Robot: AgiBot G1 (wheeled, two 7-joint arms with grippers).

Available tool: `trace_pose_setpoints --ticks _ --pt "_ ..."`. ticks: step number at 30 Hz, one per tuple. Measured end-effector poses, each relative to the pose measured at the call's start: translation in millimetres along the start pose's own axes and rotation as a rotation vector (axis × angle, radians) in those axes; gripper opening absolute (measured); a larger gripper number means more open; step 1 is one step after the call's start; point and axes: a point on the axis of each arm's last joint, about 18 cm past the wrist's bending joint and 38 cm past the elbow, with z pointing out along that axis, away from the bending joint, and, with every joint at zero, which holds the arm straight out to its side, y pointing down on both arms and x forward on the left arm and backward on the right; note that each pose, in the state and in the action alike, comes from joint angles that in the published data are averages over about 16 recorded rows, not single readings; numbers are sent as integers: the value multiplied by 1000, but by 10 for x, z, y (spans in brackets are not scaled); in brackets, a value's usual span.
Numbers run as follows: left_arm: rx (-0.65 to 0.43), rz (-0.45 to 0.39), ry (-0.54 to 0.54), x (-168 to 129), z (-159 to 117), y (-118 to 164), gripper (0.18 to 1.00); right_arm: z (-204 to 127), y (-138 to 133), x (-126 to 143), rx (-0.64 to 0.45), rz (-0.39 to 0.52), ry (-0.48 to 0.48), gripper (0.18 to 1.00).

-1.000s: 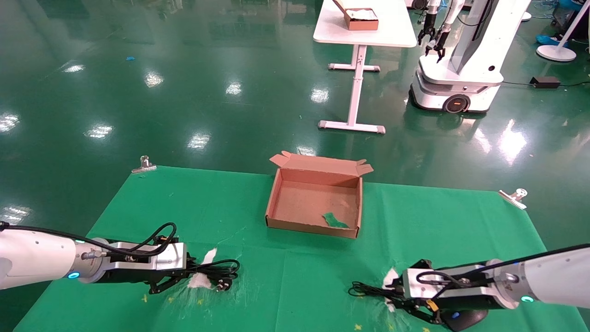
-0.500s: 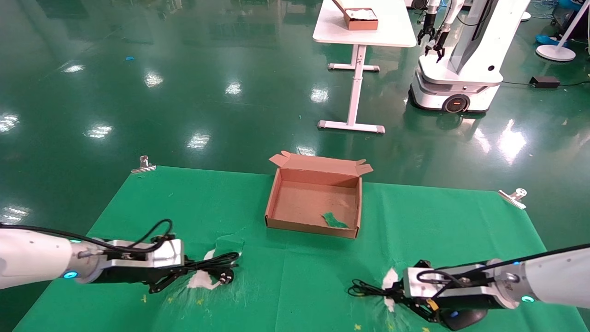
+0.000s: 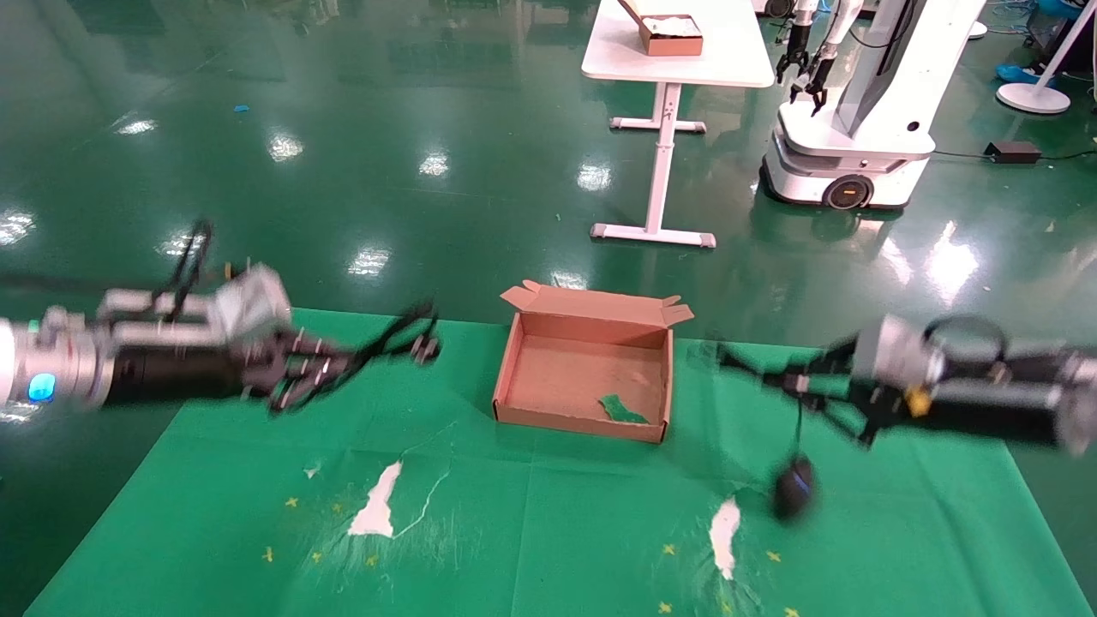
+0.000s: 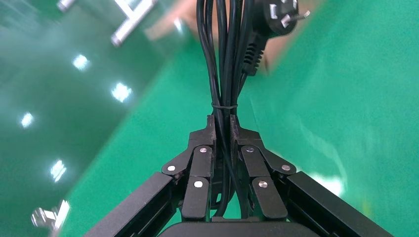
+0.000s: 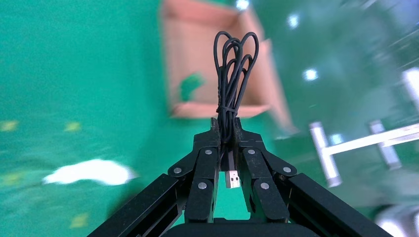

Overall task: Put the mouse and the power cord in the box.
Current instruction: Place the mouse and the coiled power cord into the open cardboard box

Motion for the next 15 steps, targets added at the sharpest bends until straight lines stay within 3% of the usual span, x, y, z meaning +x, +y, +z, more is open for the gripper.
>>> trace_pose_setpoints --ticks 4,8,15 --pt "74 -40 -59 -210 57 -438 234 113 -316 232 44 -45 36 221" --pt "133 -34 -122 -393 157 -904 233 432 -594 357 58 -79 61 221" --pt "205 7 -214 -590 276 -1541 233 1190 -785 290 6 -78 117 221"
